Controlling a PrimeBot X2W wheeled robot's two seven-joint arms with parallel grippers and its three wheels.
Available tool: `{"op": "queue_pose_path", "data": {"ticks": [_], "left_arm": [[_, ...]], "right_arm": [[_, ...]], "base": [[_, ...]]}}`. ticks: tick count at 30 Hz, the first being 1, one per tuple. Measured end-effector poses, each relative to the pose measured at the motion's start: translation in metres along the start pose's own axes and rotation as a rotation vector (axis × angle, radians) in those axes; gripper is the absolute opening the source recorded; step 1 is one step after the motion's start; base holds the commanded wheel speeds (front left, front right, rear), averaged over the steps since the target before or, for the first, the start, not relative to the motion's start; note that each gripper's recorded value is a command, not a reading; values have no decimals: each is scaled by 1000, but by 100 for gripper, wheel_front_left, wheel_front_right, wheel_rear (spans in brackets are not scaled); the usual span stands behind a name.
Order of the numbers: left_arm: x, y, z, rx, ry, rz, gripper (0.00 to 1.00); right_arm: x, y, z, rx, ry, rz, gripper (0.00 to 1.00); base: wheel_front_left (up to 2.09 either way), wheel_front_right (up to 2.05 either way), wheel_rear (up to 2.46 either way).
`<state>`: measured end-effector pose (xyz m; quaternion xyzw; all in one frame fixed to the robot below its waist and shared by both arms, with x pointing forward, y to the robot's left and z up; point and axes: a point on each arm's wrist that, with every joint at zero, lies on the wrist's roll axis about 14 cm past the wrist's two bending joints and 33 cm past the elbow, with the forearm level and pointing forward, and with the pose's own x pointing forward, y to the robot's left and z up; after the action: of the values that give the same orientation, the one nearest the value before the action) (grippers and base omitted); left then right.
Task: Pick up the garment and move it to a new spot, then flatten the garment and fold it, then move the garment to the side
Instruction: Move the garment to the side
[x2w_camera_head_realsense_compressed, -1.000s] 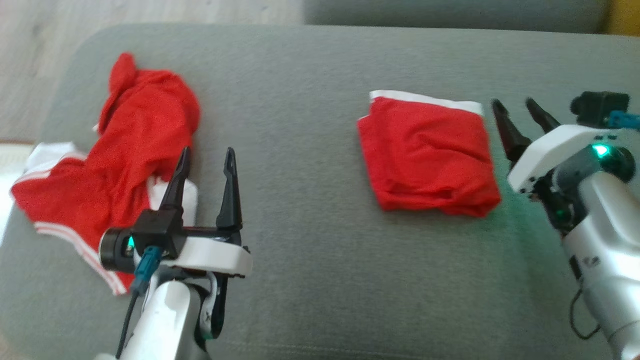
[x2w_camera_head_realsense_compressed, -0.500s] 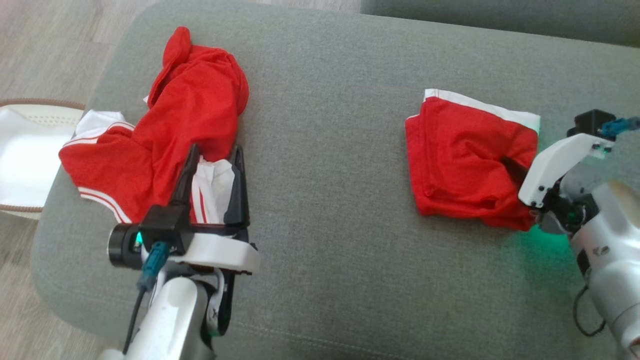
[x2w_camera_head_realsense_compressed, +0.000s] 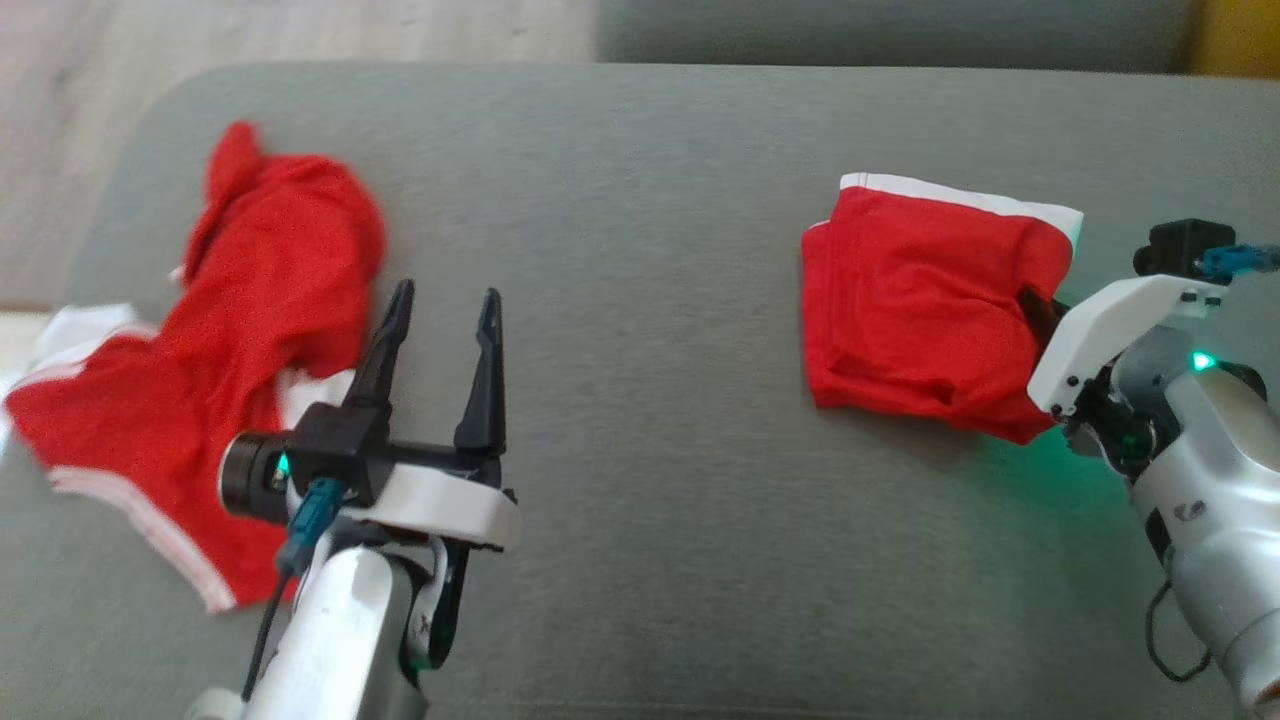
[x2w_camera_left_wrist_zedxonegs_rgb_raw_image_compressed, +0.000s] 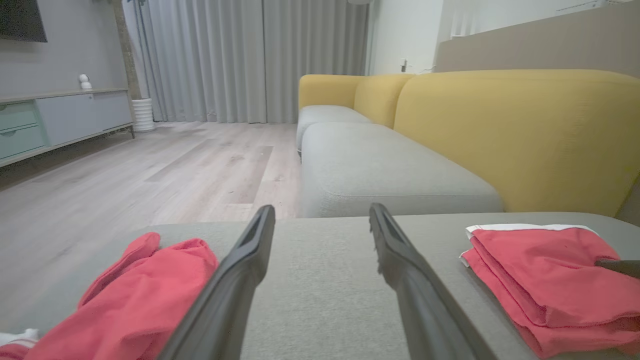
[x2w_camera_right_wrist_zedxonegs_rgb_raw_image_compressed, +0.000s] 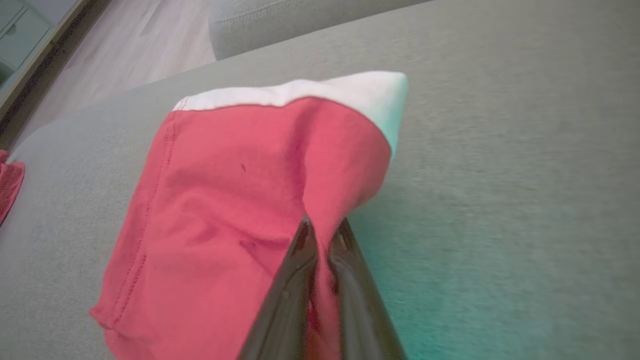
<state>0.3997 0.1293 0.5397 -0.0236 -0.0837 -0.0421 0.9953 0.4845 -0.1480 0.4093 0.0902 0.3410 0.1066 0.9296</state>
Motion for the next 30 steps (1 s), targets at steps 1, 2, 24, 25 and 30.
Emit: {"op": "queue_pose_path", "data": {"ticks": [1, 2, 24, 25, 30], "left_arm": [[4, -8, 0, -5, -3, -26, 100], [8, -16, 0, -11, -6, -54, 100], [37, -190, -27, -148, 51, -540, 100], [38, -192, -29, -151, 54, -545, 100], [45, -191, -40, -153, 73, -539, 100]], "right_arm": [[-5, -7, 0, 6, -5, -14, 0], [-10, -15, 0, 10, -12, -29, 0], [-101, -132, -27, 188, -128, -283, 0], [-100, -133, -28, 185, -123, -286, 0], [-89, -136, -11, 125, -124, -278, 0]], "base": [[0, 0, 0], [0, 0, 0], [0, 0, 0], [0, 0, 0], [0, 0, 0]]}}
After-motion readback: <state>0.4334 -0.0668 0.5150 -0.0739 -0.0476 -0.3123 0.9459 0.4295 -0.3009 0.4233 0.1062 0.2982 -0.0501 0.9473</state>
